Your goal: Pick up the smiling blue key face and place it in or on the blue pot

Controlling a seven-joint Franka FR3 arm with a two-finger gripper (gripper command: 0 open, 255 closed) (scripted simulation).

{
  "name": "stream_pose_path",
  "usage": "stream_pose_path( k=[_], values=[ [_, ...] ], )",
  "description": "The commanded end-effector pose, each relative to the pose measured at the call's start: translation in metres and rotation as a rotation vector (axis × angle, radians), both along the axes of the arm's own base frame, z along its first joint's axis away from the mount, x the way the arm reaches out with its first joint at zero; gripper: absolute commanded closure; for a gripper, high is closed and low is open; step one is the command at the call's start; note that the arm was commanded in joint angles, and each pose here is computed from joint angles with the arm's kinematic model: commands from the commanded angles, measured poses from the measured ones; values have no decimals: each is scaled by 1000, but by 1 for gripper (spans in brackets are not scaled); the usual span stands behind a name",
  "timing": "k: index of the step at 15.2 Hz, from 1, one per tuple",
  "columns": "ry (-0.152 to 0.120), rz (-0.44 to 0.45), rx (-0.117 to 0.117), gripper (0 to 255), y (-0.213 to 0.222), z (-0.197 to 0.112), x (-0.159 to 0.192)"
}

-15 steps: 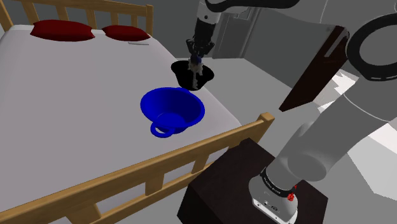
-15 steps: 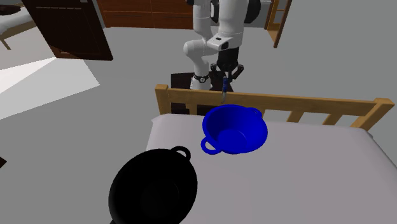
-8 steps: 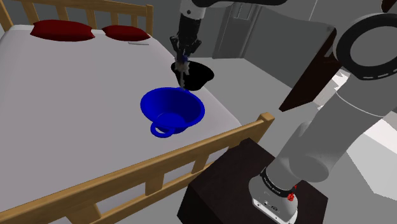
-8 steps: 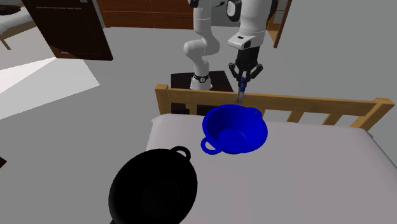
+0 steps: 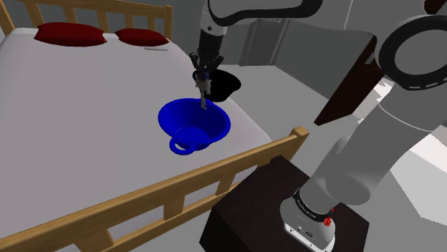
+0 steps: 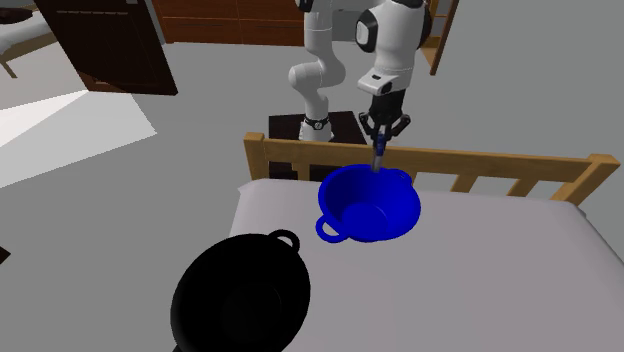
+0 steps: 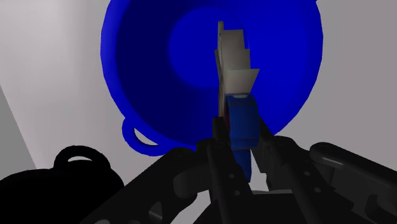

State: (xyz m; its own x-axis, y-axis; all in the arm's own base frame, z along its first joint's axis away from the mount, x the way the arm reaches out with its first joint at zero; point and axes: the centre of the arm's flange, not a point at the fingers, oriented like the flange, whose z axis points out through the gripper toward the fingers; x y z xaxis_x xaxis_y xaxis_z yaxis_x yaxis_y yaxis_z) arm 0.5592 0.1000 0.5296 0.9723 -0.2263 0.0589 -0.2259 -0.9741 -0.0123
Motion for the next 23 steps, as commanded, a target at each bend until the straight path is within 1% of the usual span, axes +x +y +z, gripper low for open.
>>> stream_pose_path(
  k=[1,13,14,22,23],
  values=[
    [-1,0,0,255,1,-11,0],
    [-1,0,0,255,1,-74,0],
    [-1,0,0,255,1,-84,0],
    [-1,0,0,255,1,-84,0],
    [-1,0,0,0,1,-84,0]
  ],
)
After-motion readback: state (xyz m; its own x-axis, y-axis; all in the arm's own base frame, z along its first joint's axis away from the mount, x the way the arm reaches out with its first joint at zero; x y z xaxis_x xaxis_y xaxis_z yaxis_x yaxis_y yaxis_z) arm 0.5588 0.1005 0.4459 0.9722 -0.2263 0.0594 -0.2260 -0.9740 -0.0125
